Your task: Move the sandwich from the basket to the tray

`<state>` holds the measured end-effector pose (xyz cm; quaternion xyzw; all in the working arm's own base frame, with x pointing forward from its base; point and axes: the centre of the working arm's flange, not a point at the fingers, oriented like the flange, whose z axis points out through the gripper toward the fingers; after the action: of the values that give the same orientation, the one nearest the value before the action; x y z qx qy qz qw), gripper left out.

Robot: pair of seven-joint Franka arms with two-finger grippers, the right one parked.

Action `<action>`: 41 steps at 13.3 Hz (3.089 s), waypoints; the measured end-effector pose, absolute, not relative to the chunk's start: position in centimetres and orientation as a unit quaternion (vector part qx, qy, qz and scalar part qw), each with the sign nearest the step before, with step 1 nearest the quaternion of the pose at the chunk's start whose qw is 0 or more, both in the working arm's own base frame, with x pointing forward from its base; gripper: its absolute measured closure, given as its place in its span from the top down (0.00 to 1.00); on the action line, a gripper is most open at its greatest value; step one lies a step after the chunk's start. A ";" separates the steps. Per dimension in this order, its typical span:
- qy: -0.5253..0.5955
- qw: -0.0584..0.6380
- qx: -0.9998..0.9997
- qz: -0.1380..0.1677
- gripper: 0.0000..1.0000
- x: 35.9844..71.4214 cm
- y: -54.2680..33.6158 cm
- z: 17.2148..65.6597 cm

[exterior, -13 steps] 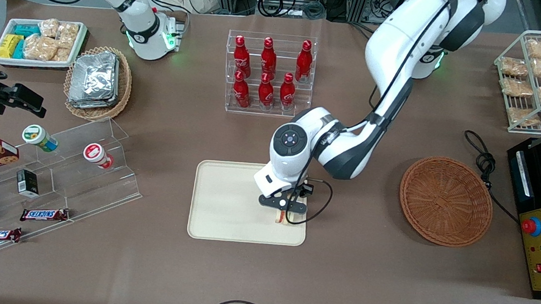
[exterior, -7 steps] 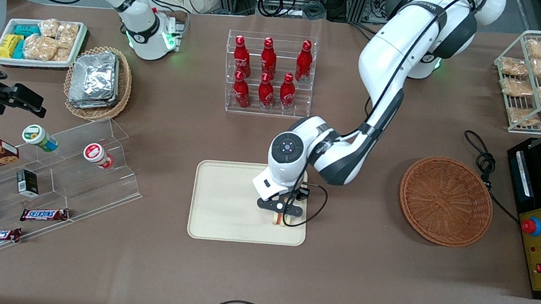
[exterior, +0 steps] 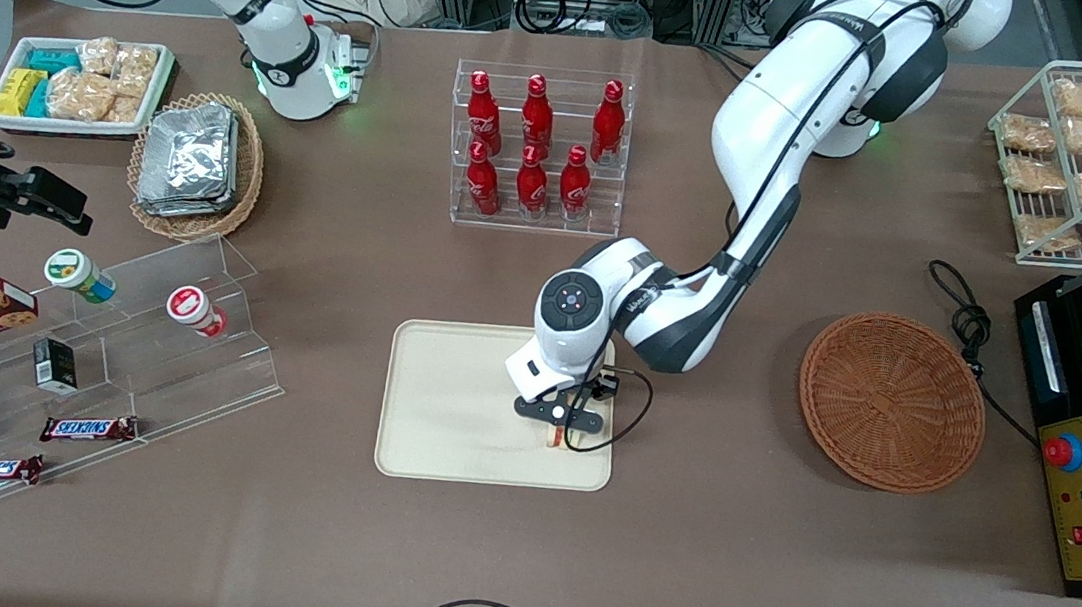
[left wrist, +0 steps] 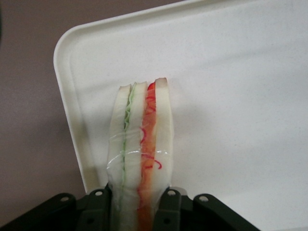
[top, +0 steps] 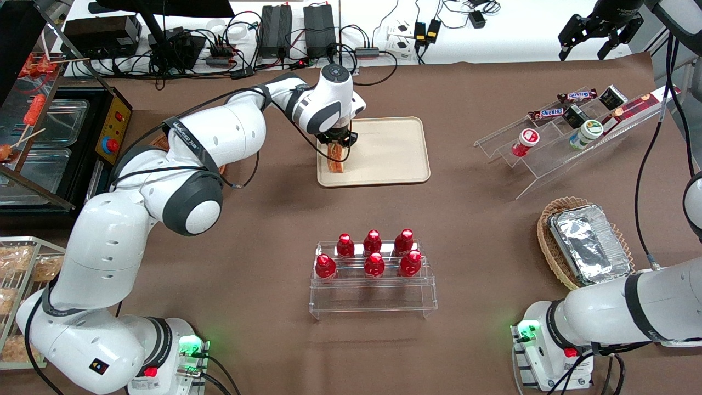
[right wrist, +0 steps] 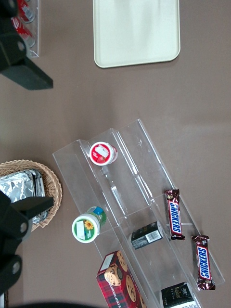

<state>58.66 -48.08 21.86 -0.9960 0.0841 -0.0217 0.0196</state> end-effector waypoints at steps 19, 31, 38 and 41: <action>-0.136 0.028 -0.986 -0.089 1.00 65.8 -37.8 39.1; -0.122 0.017 -0.992 -0.034 1.00 67.1 -17.4 54.7; -0.101 0.003 -0.995 -0.013 1.00 65.5 -10.5 58.7; -0.085 -0.007 -0.996 -0.013 1.00 64.0 -7.2 60.2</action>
<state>64.04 -7.19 60.20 -0.9963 -0.0846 -0.0126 -0.0067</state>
